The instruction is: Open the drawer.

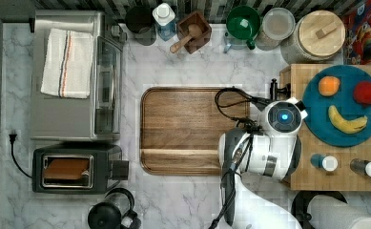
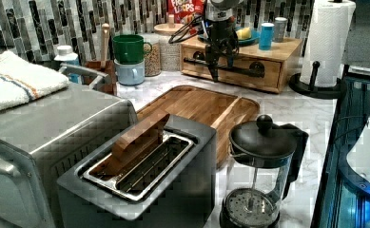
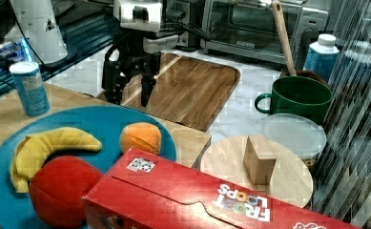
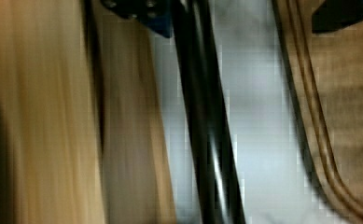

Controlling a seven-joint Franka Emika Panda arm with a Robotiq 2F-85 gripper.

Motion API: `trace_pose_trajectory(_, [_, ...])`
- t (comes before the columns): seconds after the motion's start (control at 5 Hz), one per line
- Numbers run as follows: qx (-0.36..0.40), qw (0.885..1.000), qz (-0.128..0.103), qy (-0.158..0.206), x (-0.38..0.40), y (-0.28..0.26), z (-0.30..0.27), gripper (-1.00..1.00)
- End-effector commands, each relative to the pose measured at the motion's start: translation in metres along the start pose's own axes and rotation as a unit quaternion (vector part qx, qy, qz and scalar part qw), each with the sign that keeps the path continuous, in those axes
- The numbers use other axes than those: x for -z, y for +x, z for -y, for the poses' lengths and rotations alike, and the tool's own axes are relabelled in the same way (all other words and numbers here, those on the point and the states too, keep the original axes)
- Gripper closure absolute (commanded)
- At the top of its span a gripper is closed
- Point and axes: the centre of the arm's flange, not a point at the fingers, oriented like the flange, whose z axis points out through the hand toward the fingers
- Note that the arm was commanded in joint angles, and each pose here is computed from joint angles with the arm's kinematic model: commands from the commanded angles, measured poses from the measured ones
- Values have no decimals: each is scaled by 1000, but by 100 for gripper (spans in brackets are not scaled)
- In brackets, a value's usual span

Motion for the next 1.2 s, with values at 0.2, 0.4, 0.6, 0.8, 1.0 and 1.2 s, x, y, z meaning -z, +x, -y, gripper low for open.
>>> trace_pose_trajectory(0.2, [94,993,-46,58,23,47,70,-100])
trace_pose_trajectory(0.4, [113,990,-47,68,13,52,97,-100])
trace_pose_trajectory(0.6, [122,989,-45,75,12,35,131,-100])
trace_pose_trajectory(0.8, [114,990,-28,76,22,15,166,-100])
trace_pose_trajectory(1.0, [105,991,-23,74,30,12,186,-100])
trace_pose_trajectory(1.2, [90,993,-22,70,36,6,205,-100])
